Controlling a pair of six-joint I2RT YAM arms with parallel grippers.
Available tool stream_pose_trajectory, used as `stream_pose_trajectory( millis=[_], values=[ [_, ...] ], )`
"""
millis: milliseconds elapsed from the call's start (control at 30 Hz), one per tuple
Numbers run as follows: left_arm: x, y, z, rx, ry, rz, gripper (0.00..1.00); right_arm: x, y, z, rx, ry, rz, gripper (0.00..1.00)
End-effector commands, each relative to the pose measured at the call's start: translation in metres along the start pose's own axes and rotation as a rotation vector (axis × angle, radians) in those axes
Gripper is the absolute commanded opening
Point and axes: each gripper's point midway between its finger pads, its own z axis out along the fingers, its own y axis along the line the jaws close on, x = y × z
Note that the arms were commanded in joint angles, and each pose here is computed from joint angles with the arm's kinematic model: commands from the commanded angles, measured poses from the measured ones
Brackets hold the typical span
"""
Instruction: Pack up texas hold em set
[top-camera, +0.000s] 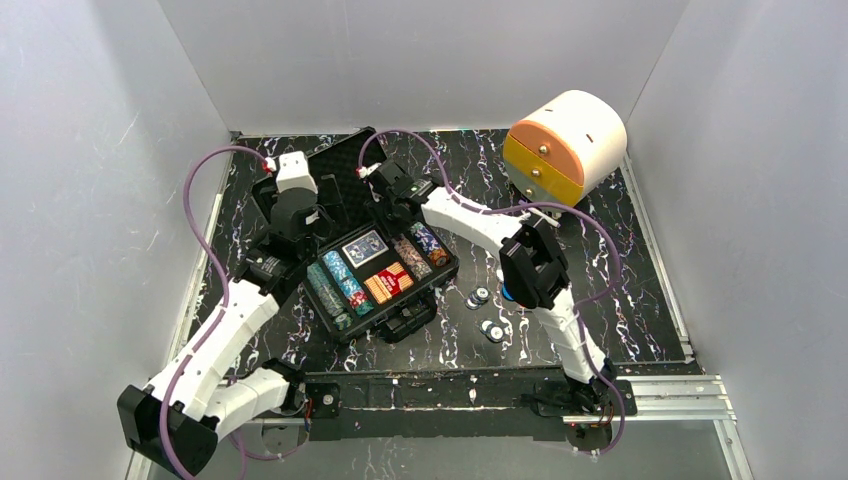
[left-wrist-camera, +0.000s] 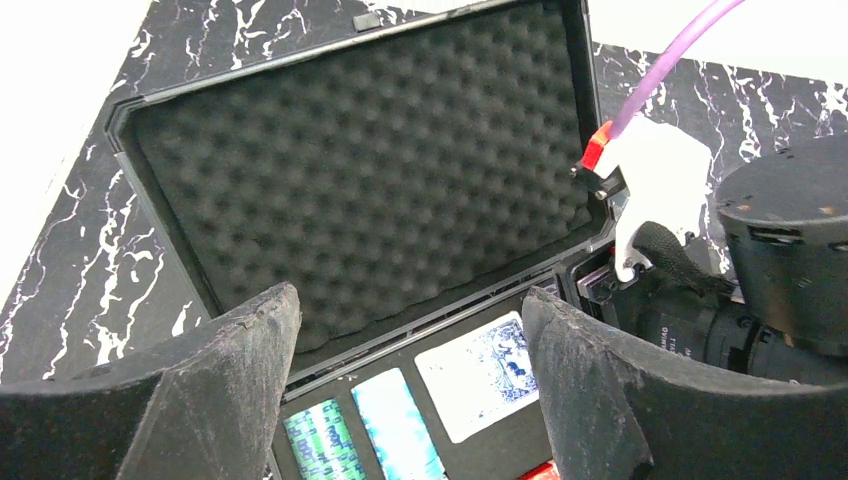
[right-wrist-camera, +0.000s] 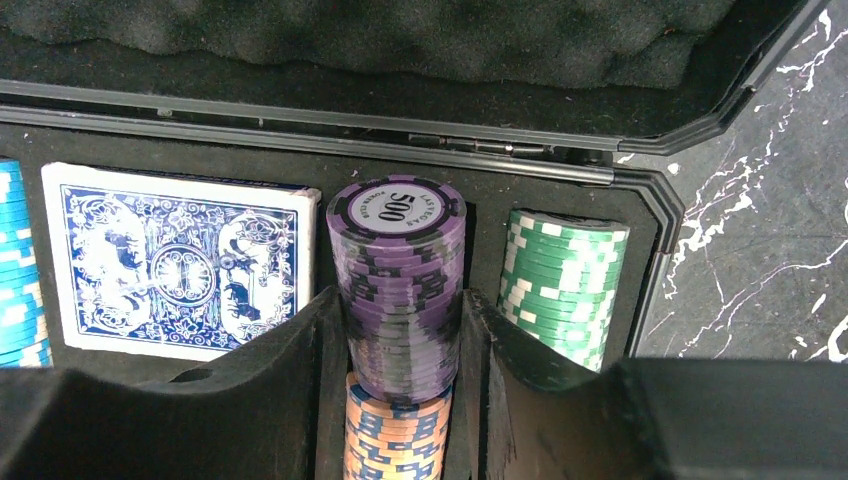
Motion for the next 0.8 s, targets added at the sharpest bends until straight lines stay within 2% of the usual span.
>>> stream_pose_trajectory(
  millis=[0,200,333,567,767],
  values=[
    [-0.022,0.021,-0.016,-0.07,-0.087,-0.038,0.8,-0.007,0.005,-0.012,-0.009,0.05,-0.024,0.11],
    [-0.028,0.027,-0.027,-0.067,-0.12,-0.067,0.81,0.01,0.01,-0.014,-0.05,0.186,0.024,0.12],
    [-0.027,0.024,-0.028,-0.049,-0.114,-0.067,0.82,0.02,0.008,-0.015,-0.042,0.227,0.045,0.1],
    [-0.027,0.026,-0.029,-0.057,-0.108,-0.07,0.82,0.01,0.007,-0.034,-0.048,0.221,0.078,0.1],
    [-0.027,0.028,-0.03,-0.06,-0.111,-0.078,0.82,-0.006,0.012,-0.05,-0.078,0.153,0.101,0.11]
  ],
)
